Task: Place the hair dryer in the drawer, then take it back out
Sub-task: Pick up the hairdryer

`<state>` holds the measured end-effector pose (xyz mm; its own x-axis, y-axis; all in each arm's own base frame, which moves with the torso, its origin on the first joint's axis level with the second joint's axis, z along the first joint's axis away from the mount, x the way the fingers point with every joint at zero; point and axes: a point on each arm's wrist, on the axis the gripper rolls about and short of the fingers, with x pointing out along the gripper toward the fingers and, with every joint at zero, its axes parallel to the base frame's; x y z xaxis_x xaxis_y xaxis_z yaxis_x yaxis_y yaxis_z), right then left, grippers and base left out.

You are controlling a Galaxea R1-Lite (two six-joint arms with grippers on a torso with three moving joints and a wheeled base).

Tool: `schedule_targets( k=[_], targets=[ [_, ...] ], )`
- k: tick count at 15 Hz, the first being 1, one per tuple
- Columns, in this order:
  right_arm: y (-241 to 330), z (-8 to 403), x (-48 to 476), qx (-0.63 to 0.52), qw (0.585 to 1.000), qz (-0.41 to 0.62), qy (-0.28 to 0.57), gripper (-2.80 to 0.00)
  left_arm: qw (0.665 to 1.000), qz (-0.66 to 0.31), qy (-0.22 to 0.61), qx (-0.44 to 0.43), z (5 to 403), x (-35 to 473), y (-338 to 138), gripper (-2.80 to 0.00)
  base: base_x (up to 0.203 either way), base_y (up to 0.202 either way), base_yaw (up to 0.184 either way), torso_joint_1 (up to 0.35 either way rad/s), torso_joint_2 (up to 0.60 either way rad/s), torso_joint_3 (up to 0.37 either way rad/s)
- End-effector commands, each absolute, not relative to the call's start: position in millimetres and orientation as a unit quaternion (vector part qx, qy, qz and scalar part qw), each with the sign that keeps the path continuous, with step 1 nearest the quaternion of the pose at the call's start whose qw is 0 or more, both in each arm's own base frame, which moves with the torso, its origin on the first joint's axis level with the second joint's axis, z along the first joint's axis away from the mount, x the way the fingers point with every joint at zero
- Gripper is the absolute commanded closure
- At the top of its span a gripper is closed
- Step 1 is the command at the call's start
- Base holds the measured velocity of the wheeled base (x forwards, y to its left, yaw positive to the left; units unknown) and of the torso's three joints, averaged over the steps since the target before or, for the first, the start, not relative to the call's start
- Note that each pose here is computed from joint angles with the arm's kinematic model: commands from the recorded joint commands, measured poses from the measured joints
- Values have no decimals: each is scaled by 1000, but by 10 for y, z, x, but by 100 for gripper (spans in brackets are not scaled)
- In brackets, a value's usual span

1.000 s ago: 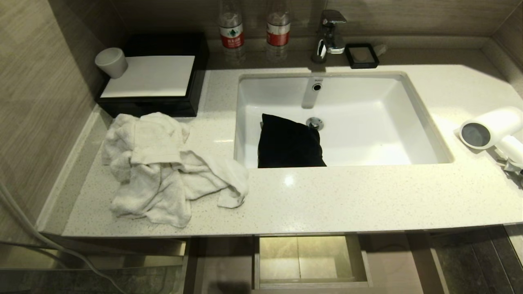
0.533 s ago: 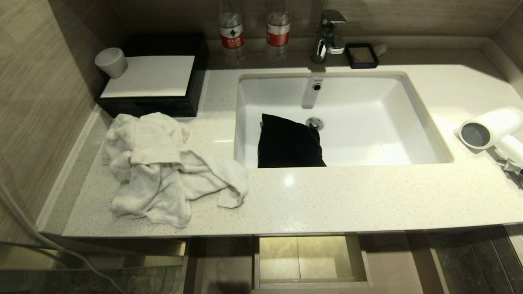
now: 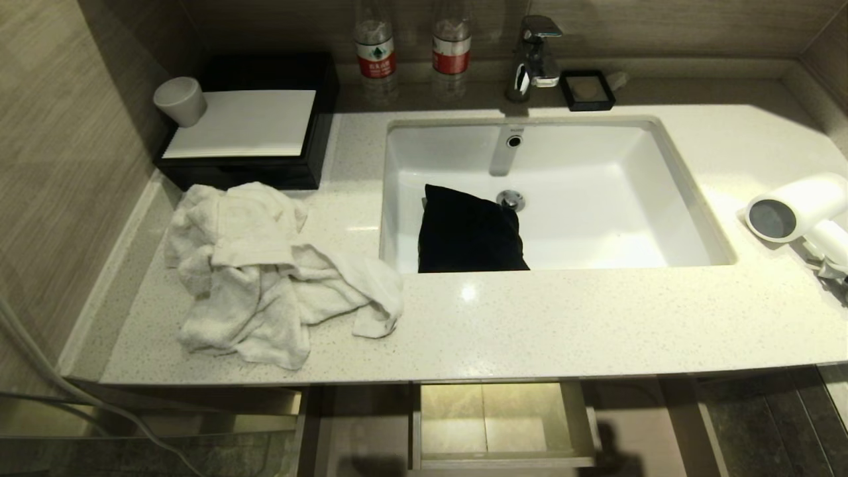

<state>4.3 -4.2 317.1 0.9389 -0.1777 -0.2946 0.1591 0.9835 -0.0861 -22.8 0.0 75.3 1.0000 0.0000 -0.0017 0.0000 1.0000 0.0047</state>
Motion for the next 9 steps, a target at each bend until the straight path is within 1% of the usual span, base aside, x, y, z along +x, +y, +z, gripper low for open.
schedule_targets(
  k=[1,3,6,8,9],
  targets=[
    [-70,3259,671,-65,948,-154,271,0,1000,0,2,2,749,-227,0,0,0,0,0,0,0,0],
    [-148,3201,916,-74,921,-201,324,0,1000,0,2,2,749,-227,0,0,0,0,0,0,0,0],
    [-375,3090,1205,-74,893,-230,380,0,1000,0,2,2,749,-227,0,0,0,0,0,0,0,0],
    [-529,3036,1390,-49,898,-196,391,0,1000,0,2,2,749,-227,0,0,0,0,0,0,0,0],
    [-572,3029,1483,-46,904,-185,384,0,1000,0,1,2,750,-227,0,0,0,0,0,0,0,0]
  ],
)
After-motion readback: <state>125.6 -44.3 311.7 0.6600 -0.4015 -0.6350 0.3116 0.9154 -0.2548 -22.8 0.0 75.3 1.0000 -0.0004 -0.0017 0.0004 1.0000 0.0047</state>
